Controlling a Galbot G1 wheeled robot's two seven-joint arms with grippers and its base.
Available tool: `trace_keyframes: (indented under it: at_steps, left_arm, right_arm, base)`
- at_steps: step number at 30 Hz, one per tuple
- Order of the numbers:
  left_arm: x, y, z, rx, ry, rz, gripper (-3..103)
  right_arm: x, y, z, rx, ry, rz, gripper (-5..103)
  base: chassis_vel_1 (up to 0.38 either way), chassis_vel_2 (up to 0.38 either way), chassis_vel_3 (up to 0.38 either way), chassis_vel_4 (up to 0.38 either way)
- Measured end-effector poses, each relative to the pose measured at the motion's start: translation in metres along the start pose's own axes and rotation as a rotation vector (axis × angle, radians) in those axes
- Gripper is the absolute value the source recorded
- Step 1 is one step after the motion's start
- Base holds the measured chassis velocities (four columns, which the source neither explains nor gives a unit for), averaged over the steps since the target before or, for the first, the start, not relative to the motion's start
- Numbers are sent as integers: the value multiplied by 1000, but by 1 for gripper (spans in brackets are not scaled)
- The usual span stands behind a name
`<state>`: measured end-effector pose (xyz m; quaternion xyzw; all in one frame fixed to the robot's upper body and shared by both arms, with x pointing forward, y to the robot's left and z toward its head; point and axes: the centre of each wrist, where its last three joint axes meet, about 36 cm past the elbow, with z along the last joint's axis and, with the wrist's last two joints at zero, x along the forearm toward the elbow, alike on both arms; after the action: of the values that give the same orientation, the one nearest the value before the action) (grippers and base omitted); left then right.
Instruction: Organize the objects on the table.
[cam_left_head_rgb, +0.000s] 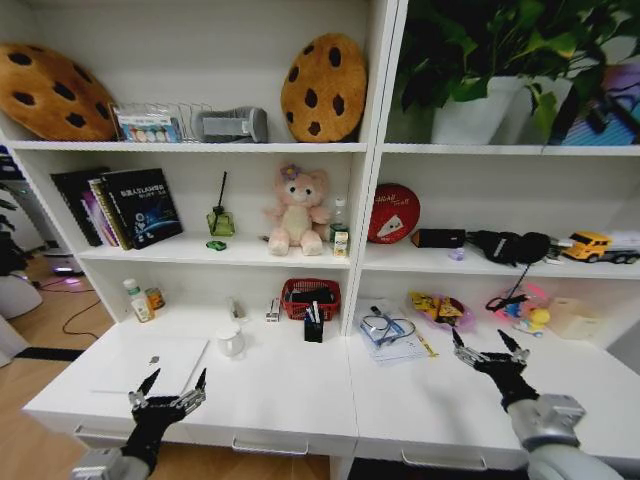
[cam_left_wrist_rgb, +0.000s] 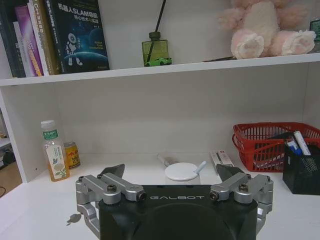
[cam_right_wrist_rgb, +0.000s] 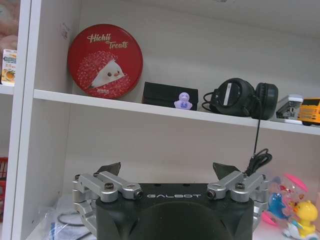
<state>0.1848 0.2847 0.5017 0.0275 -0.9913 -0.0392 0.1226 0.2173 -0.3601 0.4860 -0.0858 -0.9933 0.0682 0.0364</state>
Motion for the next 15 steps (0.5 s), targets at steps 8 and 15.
trace_keyframes:
  at_steps: [8,15]
  left_arm:
    - [0,0,0,0,0,0,100]
    - [0,0,0,0,0,0,100]
  right_arm:
    - [19,-2,7,-5,22,16,100]
    - [18,-2,9,-6,23,17,100]
  base:
    - [0,0,0,0]
    - [0,0,0,0]
